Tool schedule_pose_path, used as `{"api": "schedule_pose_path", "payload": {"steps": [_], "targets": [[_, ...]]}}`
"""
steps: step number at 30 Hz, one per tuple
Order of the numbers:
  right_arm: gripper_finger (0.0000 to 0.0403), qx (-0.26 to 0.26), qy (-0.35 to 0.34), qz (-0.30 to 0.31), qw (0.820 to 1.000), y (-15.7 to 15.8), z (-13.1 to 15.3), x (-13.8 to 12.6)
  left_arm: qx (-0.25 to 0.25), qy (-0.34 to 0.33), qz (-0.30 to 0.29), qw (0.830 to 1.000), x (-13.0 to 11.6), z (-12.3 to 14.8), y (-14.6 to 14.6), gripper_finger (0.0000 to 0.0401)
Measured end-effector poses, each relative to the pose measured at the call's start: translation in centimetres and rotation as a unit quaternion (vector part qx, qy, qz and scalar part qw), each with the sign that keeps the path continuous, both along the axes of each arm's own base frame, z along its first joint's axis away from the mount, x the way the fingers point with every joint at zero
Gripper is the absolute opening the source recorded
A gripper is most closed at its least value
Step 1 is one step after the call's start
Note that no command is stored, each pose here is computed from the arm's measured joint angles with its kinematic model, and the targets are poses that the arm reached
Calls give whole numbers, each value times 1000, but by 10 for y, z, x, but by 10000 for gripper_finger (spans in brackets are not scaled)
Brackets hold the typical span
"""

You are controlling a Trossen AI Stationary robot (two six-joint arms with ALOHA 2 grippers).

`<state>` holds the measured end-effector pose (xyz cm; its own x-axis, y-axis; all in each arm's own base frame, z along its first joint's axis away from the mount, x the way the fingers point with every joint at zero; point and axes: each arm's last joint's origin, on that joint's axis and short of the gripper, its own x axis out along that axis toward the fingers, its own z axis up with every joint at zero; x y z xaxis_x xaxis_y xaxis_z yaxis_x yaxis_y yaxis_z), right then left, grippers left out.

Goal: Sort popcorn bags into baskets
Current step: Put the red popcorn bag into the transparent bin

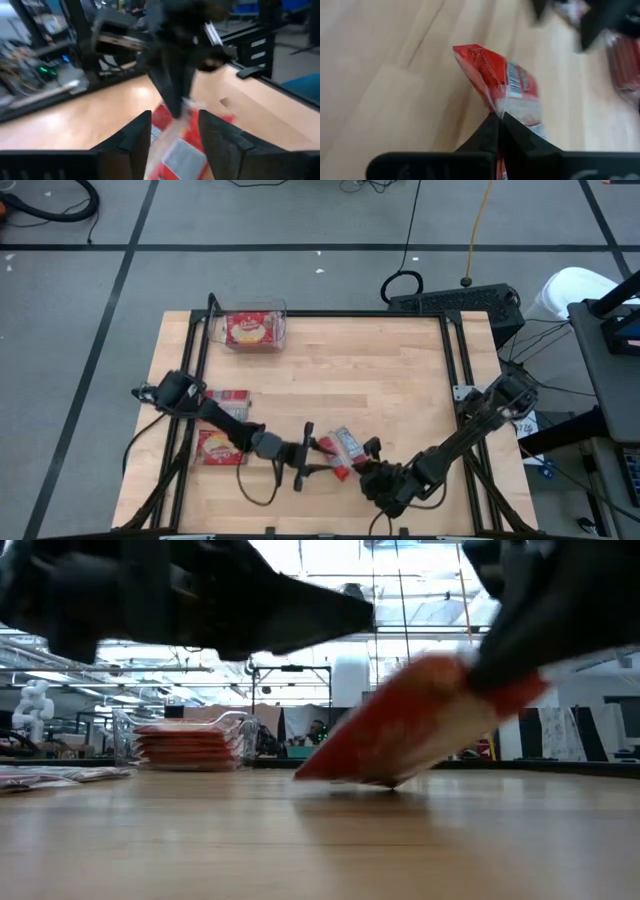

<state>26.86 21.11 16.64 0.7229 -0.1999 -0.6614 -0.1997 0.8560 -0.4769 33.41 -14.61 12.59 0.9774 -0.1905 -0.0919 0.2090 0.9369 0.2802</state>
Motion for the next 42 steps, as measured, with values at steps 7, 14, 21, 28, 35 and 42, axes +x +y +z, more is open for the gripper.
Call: {"api": "schedule_pose_path", "payload": {"steps": [7,14,21,28,35,42], "targets": [[1,98,-25,-62,993,-34,56,-10,63,-27,42,997,-11,8,-26,246],[0,196,-30,-68,978,-65,87,-7,1,-17,117,993,0,9,-4,277],[0,213,-7,-78,974,-79,84,0,-67,15,106,992,11,4,19,259],[0,221,-2,-88,971,-87,83,5,-113,47,102,987,12,-1,25,172],[0,244,7,-100,965,-96,83,9,-131,54,125,982,15,-3,32,122],[0,245,3,-110,963,-100,83,11,-134,59,109,983,17,-3,39,32]]}}
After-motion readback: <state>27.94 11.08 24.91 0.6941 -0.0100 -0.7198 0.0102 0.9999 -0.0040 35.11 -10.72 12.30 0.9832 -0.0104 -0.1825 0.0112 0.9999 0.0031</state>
